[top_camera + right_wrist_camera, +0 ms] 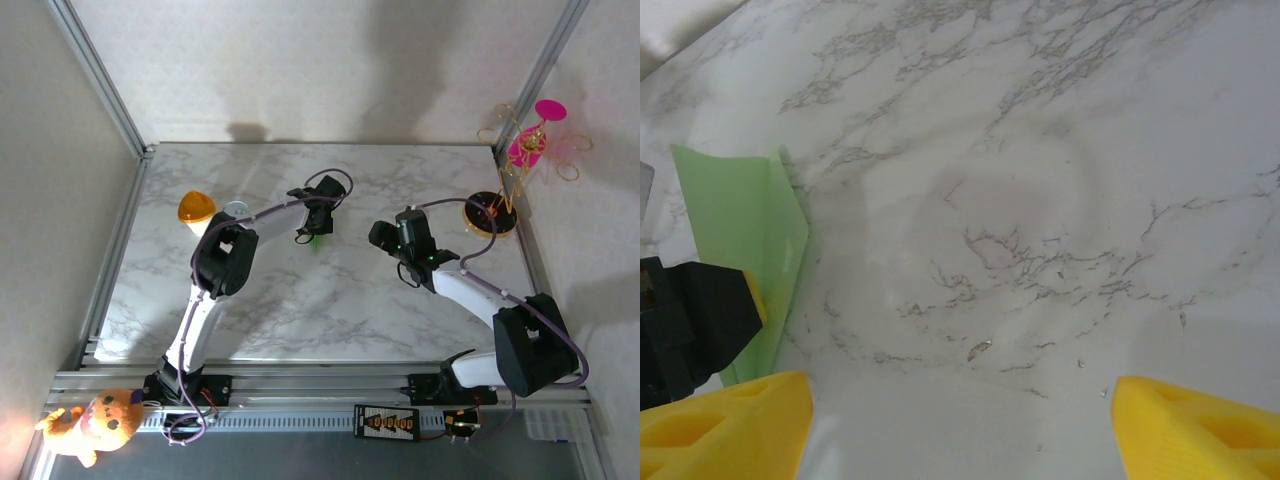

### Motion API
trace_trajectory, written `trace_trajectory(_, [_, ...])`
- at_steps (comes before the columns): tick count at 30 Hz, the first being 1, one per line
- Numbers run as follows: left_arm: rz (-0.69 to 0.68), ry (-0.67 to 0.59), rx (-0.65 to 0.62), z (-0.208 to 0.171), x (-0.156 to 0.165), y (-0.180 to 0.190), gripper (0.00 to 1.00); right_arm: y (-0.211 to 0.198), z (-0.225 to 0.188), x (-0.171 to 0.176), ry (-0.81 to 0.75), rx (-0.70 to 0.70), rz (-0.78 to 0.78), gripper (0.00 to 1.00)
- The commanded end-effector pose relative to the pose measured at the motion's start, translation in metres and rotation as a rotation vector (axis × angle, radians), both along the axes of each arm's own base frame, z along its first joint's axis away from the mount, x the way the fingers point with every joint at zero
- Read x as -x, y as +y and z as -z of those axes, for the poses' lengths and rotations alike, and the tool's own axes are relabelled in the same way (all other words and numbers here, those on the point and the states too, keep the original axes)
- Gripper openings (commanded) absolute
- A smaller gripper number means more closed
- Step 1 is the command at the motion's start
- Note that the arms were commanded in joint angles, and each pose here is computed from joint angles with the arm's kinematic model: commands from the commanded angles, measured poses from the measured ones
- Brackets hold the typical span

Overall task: Fold a paper plane with a square sheet of paper (pick it up from the middle)
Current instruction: Move the paper plane to the center of the table.

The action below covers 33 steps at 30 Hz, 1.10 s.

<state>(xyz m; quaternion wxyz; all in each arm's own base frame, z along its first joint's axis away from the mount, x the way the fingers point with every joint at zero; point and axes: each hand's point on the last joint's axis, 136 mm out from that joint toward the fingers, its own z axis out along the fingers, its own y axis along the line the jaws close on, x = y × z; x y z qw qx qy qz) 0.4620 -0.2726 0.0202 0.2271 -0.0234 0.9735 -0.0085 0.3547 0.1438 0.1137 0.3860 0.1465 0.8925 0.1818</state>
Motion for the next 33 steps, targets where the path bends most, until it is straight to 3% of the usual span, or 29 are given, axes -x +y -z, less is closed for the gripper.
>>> trace_trajectory(1, [-0.032, 0.027, -0.027, 0.013, 0.002, 0.009, 0.25, 0.0, -0.002, -0.004, -0.006, -0.016, 0.01, 0.79])
trace_trajectory(19, [-0.02, 0.067, -0.059, 0.037, 0.013, 0.012, 0.43, 0.007, 0.004, -0.005, 0.014, -0.038, -0.008, 0.79])
trace_trajectory(33, [-0.03, 0.089, -0.086, 0.051, 0.021, 0.016, 0.51, 0.01, 0.006, -0.006, 0.018, -0.048, -0.019, 0.79])
